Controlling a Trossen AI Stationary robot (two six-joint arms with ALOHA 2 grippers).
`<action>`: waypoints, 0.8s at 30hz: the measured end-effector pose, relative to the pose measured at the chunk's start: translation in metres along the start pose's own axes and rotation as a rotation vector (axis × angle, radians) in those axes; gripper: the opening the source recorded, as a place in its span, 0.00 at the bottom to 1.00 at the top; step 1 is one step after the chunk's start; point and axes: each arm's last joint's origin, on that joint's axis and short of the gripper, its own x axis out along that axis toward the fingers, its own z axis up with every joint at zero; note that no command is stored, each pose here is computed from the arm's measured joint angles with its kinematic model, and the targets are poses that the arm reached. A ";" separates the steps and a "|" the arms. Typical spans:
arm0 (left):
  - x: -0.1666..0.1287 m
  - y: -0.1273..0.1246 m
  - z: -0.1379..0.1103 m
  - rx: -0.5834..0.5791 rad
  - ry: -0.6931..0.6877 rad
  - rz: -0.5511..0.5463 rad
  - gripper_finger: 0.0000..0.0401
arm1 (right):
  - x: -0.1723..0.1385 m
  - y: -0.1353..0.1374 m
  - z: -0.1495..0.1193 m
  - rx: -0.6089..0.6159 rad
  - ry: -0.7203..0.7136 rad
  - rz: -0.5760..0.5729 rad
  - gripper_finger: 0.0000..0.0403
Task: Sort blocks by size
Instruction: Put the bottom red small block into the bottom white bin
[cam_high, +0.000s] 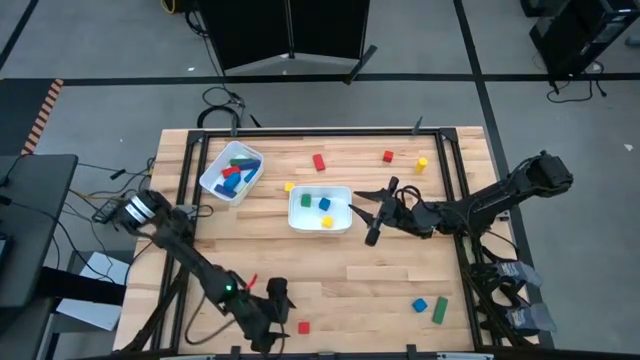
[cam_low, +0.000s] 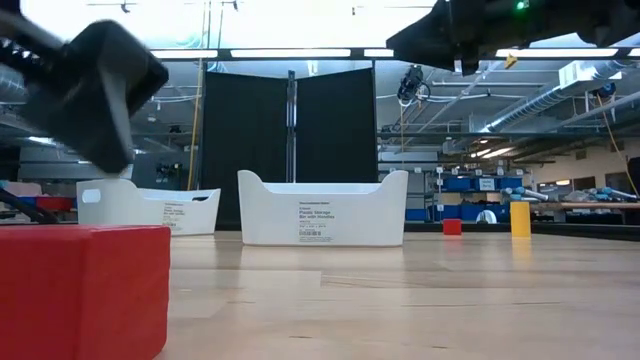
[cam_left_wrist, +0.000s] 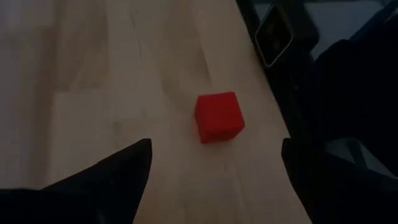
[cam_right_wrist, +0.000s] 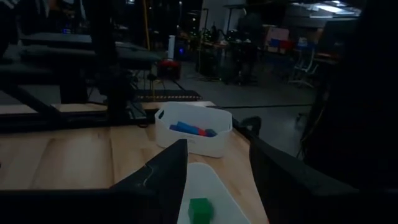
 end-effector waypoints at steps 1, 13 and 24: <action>0.005 -0.002 -0.002 -0.001 0.010 0.005 0.91 | -0.001 0.001 0.000 0.000 -0.001 0.004 0.46; 0.047 -0.011 -0.016 -0.037 0.032 0.099 0.91 | -0.005 0.006 0.005 0.017 -0.042 0.027 0.46; 0.055 -0.011 -0.016 -0.052 -0.040 0.150 0.91 | -0.007 0.008 0.006 0.011 -0.049 0.023 0.46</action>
